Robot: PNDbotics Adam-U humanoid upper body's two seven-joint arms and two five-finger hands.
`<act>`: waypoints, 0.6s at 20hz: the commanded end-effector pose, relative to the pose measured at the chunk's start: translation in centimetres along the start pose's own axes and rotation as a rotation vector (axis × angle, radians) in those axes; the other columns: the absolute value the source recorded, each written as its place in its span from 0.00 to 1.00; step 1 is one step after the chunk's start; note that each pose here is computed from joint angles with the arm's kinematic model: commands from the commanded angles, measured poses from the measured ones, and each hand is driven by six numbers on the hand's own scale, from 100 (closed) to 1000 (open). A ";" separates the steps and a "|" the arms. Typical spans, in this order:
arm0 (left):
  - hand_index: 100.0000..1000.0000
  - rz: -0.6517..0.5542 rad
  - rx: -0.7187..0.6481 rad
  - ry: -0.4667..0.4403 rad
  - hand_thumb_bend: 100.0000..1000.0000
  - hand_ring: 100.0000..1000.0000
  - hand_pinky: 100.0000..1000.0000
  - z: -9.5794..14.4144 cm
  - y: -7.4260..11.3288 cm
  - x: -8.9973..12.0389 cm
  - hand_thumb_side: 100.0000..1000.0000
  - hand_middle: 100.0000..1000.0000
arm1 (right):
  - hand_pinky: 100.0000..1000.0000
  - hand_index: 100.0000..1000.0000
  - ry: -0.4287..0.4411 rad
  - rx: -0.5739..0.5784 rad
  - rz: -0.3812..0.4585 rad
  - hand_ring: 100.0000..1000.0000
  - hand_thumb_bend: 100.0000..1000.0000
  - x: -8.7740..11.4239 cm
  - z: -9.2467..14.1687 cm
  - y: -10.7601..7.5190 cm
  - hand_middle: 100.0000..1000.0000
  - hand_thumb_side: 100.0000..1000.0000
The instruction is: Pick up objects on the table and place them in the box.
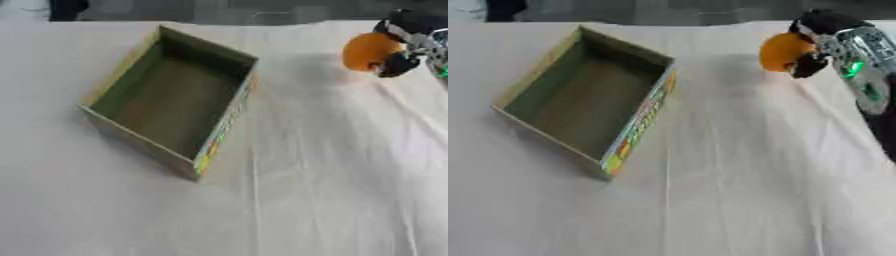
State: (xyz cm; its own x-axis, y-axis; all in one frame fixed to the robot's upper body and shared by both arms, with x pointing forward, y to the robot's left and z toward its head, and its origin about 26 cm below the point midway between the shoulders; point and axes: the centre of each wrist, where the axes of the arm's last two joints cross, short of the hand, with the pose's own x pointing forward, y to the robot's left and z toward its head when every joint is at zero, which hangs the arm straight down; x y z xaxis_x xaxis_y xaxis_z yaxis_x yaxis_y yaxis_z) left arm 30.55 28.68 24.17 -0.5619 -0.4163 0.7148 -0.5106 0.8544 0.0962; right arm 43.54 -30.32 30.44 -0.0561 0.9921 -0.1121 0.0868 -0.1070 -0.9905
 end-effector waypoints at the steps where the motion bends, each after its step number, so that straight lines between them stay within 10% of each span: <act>1: 0.86 -0.007 0.004 -0.034 0.00 0.59 0.76 -0.4 0.5 0.7 0.94 0.65 | 0.71 0.24 -0.005 -0.106 -0.013 0.73 0.00 -0.2 1.3 -3.5 0.33 0.06; 12: 0.86 -0.008 -0.001 -0.034 0.00 0.59 0.76 -0.4 0.4 0.7 0.94 0.65 | 0.71 0.22 -0.168 -0.261 -0.041 0.72 0.00 5.2 4.1 -8.6 0.31 0.10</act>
State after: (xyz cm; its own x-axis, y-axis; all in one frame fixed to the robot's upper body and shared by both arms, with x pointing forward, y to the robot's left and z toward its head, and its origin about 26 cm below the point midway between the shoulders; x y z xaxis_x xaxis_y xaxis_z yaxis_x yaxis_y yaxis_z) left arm 30.55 28.69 24.15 -0.5607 -0.4166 0.7156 -0.5098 0.8547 0.0981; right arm 39.42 -25.11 36.46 -0.2074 0.9739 -0.0922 0.2880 -0.0293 -0.9572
